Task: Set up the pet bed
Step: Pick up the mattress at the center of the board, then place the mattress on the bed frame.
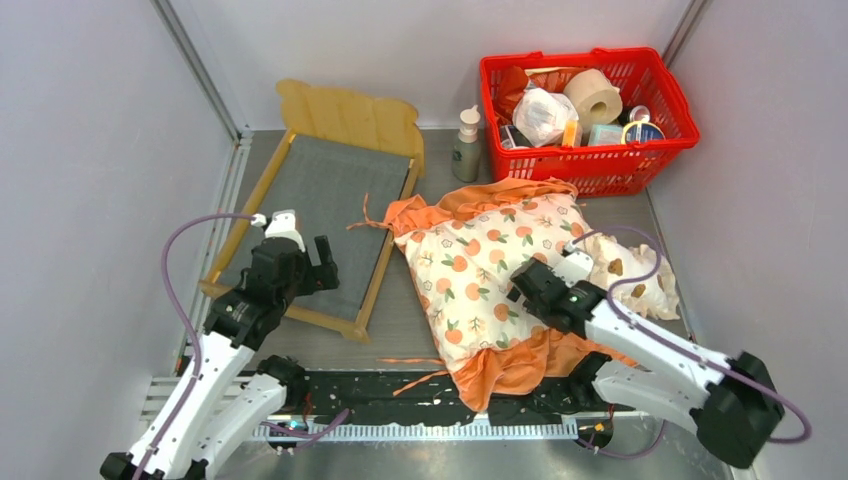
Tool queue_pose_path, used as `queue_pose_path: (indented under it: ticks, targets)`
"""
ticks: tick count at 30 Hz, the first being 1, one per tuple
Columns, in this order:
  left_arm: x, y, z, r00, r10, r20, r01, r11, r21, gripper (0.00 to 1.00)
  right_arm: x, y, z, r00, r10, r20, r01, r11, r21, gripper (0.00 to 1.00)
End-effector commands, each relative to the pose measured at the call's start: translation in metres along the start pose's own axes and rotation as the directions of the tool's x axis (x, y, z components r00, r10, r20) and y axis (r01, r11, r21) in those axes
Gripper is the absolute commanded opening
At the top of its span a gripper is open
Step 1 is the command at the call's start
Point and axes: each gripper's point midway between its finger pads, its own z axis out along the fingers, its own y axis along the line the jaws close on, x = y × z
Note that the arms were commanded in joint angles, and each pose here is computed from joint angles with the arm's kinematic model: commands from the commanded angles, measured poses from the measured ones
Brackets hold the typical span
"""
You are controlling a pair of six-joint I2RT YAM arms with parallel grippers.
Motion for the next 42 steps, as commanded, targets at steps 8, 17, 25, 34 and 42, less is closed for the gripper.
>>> queue_pose_path:
  ticks: [8, 17, 25, 34, 42]
  targets:
    - [-0.024, -0.005, -0.009, 0.998, -0.004, 0.060, 0.003, 1.000, 0.017, 0.99, -0.039, 0.064, 0.001, 0.989, -0.055, 0.140, 0.074, 0.988, -0.136, 0.06]
    - [-0.058, 0.052, -0.035, 0.980, -0.061, 0.190, 0.117, 0.946, -0.302, 0.99, -0.093, 0.143, -0.109, 0.963, -0.086, 0.255, 0.198, 0.868, -0.455, 0.05]
    - [-0.133, 0.072, -0.108, 0.870, -0.154, 0.468, 0.316, 0.903, -0.291, 0.99, -0.141, 0.218, -0.204, 0.944, -0.046, 0.328, 0.261, 0.713, -0.650, 0.05]
    - [-0.171, 0.056, -0.173, 0.799, -0.164, 0.579, 0.271, 0.957, -0.103, 0.97, -0.184, 0.308, -0.331, 0.859, 0.022, 0.511, 0.472, 0.349, -0.809, 0.05]
    - [-0.177, 0.069, -0.216, 0.739, -0.170, 0.652, 0.287, 0.955, -0.076, 0.97, -0.173, 0.380, -0.408, 0.804, 0.088, 0.588, 0.593, -0.030, -0.805, 0.05]
